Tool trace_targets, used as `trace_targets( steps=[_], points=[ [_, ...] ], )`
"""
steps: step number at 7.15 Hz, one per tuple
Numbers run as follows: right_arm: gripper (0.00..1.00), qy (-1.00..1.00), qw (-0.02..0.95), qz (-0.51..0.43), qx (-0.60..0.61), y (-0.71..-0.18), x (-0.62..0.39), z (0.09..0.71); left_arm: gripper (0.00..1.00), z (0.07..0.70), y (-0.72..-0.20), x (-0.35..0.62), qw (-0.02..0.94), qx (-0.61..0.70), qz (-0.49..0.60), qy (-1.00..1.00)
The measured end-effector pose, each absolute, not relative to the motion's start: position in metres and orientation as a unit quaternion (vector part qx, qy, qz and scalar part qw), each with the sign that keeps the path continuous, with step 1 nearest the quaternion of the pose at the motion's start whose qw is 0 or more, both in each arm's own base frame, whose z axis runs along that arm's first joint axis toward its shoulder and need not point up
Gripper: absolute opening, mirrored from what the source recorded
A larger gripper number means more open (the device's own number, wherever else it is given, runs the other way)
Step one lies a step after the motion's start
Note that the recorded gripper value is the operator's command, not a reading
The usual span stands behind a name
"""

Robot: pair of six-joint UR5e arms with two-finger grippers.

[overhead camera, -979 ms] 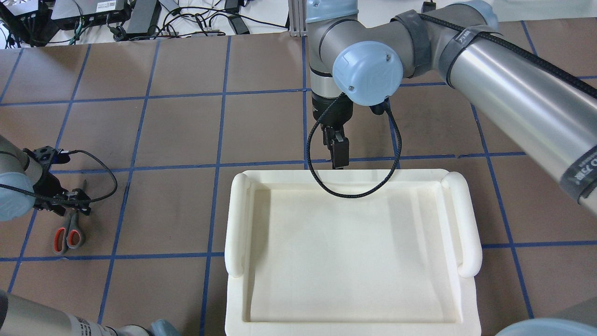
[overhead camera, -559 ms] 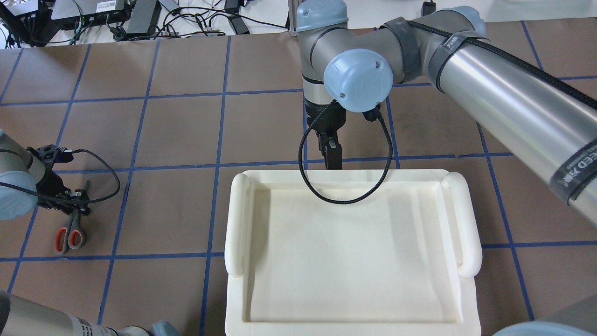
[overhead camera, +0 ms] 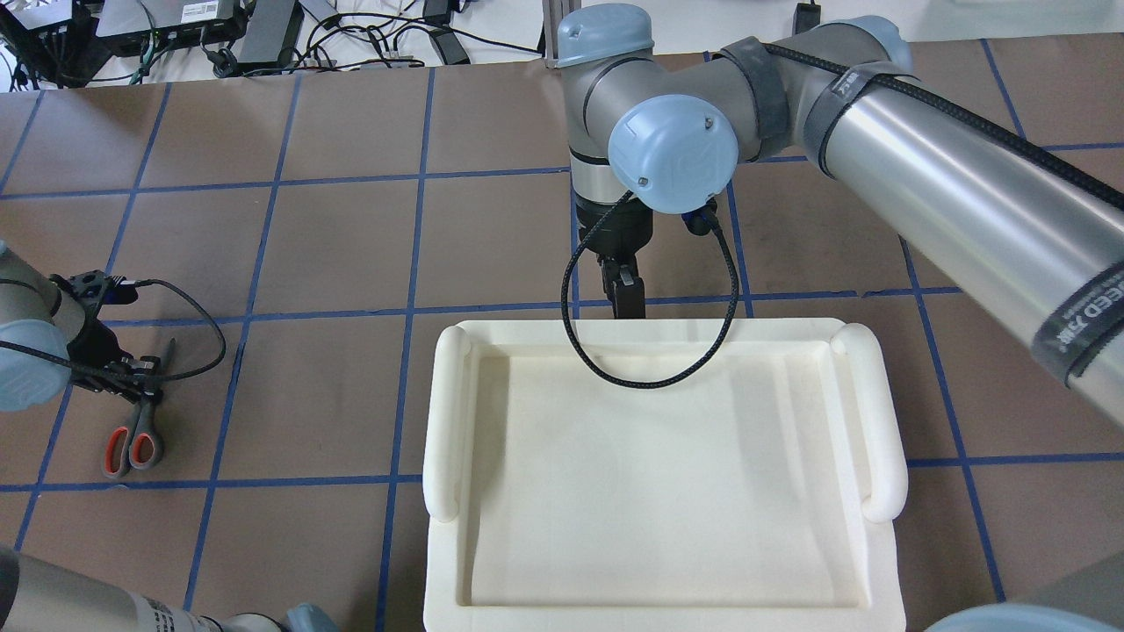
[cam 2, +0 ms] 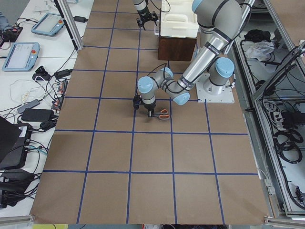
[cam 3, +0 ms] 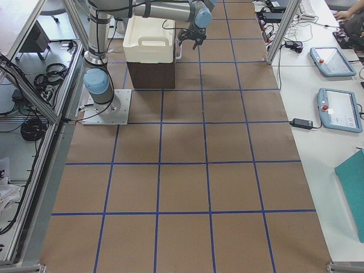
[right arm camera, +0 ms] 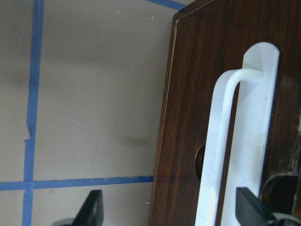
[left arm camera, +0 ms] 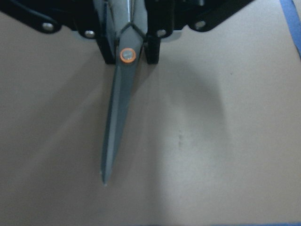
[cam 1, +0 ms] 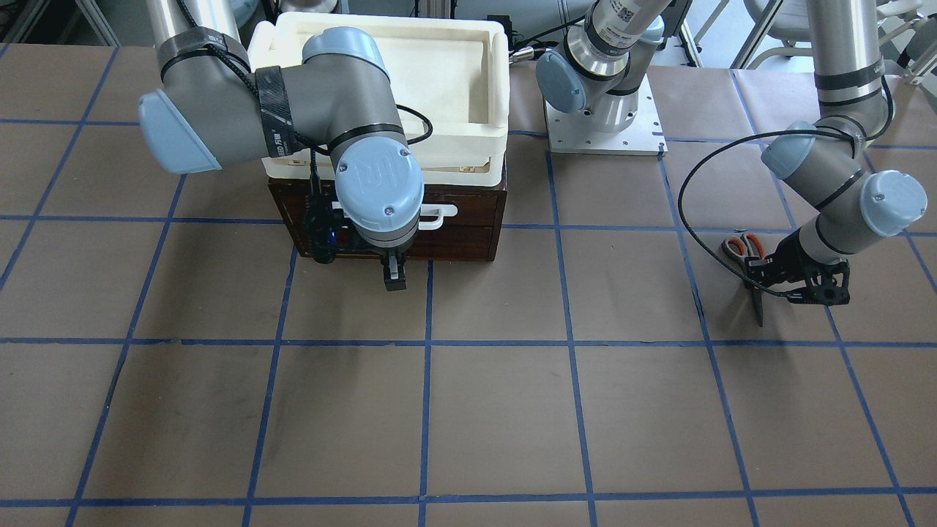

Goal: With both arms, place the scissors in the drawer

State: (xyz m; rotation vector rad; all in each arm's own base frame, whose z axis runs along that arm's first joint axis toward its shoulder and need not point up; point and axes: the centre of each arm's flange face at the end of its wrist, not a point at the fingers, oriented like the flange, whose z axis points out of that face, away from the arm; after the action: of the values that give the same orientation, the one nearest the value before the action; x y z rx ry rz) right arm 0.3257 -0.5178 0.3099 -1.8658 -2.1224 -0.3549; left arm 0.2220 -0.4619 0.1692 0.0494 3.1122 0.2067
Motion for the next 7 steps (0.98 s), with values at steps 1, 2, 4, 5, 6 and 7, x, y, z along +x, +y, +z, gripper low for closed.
trace_targets(
  steps=[1, 2, 4, 5, 6, 7],
  points=[
    [1.0, -0.737, 0.149, -0.125, -0.648, -0.518, 0.326, 0.308, 0.0, 0.172, -0.463, 0.223, 0.012, 0.022, 0.064, 0.998],
    [1.0, -0.736, 0.151, -0.126, -0.648, -0.519, 0.326, 0.305, 0.0, 0.179, -0.467, 0.225, 0.014, 0.028, 0.06, 0.998],
    [1.0, -0.735, 0.155, -0.128, -0.647, -0.52, 0.326, 0.299, 0.0, 0.213, -0.48, 0.228, 0.015, 0.049, 0.055, 0.997],
    [1.0, -0.735, 0.157, -0.13, -0.647, -0.52, 0.326, 0.296, 0.0, 0.238, -0.494, 0.218, 0.013, 0.067, 0.056, 0.996],
    [1.0, -0.734, 0.159, -0.131, -0.647, -0.519, 0.326, 0.294, 0.0, 0.271, -0.512, 0.198, 0.01, 0.094, 0.058, 0.994],
    [1.0, -0.734, 0.161, -0.132, -0.646, -0.519, 0.326, 0.292, 0.0, 0.308, -0.528, 0.172, 0.008, 0.121, 0.061, 0.991]
  ],
)
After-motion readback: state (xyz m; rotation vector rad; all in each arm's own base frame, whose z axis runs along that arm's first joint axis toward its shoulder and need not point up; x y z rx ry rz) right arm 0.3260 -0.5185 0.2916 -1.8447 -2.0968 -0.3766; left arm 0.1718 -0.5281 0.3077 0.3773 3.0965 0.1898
